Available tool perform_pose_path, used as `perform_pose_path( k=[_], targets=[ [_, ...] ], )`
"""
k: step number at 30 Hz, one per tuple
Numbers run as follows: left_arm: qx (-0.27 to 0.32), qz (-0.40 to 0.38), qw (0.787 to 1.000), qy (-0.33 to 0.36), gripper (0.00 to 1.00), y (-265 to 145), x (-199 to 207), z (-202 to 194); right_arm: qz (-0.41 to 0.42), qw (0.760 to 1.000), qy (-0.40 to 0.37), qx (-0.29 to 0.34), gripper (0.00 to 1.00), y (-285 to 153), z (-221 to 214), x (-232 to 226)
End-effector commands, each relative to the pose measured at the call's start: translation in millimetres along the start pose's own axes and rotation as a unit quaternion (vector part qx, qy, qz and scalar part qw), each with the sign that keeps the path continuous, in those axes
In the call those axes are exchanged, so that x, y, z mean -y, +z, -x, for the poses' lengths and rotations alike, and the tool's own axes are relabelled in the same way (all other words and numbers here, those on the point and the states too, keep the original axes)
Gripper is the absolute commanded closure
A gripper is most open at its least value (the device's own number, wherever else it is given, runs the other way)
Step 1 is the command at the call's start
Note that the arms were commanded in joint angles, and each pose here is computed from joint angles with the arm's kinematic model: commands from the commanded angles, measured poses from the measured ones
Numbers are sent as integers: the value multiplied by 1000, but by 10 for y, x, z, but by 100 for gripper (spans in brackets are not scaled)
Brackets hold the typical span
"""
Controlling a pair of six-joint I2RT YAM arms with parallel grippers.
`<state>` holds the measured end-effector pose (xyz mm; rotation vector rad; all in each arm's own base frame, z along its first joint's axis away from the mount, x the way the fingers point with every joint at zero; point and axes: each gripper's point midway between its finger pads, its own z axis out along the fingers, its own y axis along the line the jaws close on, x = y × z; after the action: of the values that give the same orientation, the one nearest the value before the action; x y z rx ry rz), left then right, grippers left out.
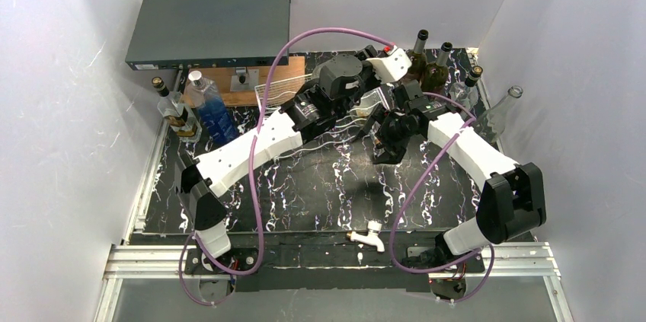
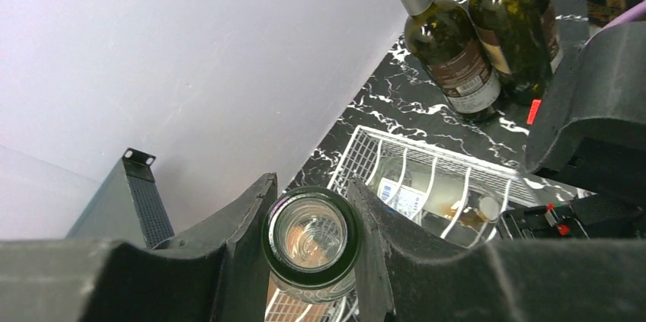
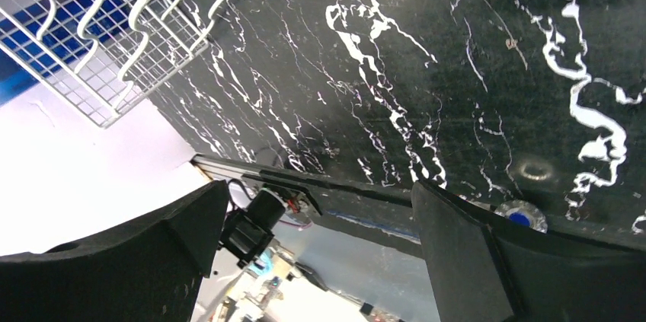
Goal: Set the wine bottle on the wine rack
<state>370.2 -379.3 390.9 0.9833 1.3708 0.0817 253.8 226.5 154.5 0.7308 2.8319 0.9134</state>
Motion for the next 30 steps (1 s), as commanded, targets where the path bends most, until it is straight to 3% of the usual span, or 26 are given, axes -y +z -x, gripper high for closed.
perform_pose_path(
  k=[1,17,30],
  targets=[
    [101,81,991,30,100,-115,-543,496,21,998,-62,11,0,59,115,-47],
    [103,37,994,17,100,-133,-72,52,14,995,-100,17,0,125,184,142],
    [32,5,999,-40,100,-670,580,-598,-6,968,-223,119,0,-288,601,11]
  ],
)
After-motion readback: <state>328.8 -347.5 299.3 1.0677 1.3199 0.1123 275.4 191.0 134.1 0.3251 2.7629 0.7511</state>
